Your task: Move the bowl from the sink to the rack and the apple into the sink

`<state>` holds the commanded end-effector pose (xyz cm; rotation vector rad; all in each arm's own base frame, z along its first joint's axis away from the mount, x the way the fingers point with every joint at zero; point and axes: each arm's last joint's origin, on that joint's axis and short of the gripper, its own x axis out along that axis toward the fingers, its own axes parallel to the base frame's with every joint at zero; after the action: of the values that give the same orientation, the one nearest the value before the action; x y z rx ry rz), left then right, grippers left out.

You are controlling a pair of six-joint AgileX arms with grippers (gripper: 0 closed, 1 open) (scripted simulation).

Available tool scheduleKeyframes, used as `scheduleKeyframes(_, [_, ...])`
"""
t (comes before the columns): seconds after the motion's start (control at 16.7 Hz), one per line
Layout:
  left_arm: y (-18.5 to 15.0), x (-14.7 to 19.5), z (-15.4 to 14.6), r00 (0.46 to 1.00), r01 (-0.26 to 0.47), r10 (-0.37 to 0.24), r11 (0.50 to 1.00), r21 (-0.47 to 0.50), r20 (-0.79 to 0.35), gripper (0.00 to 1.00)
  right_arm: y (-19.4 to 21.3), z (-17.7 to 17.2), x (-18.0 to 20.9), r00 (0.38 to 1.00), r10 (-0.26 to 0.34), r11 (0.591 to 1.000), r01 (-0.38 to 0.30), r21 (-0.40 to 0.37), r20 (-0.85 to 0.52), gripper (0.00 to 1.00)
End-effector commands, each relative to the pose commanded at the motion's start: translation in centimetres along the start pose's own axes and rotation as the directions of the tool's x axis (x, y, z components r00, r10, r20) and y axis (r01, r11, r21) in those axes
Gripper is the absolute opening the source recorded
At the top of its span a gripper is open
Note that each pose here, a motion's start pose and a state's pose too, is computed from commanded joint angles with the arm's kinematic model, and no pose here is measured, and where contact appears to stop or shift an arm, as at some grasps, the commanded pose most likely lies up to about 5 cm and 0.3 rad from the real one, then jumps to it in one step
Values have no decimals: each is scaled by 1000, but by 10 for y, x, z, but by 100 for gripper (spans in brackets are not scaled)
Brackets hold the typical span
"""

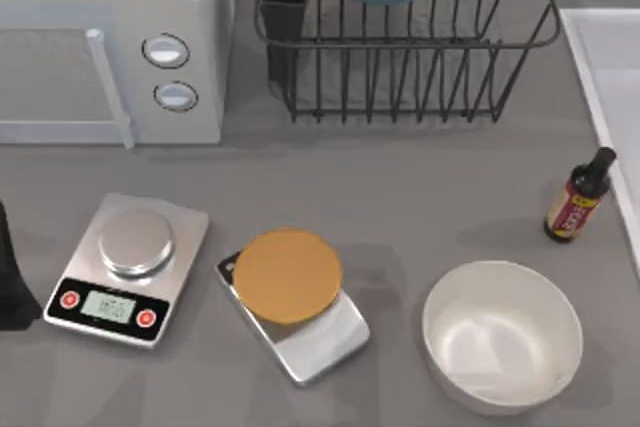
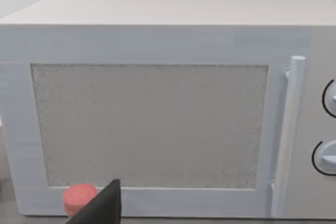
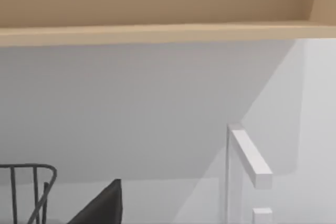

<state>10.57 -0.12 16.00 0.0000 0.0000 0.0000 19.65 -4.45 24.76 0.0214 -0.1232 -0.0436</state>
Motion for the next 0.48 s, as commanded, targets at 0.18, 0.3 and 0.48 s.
scheduleKeyframes(0.18, [0,0,0,1000,0,0,1000,0,0,100,11,7,-29,1000,-17,1000,17,3,20,100])
scheduleKeyframes(0.3, [0,0,0,1000,0,0,1000,0,0,100,18,6,-53,999,-21,1000,21,4,37,100])
scheduleKeyframes(0.48, [0,0,0,1000,0,0,1000,0,0,100,26,-17,-83,1000,-21,1000,21,7,10,100])
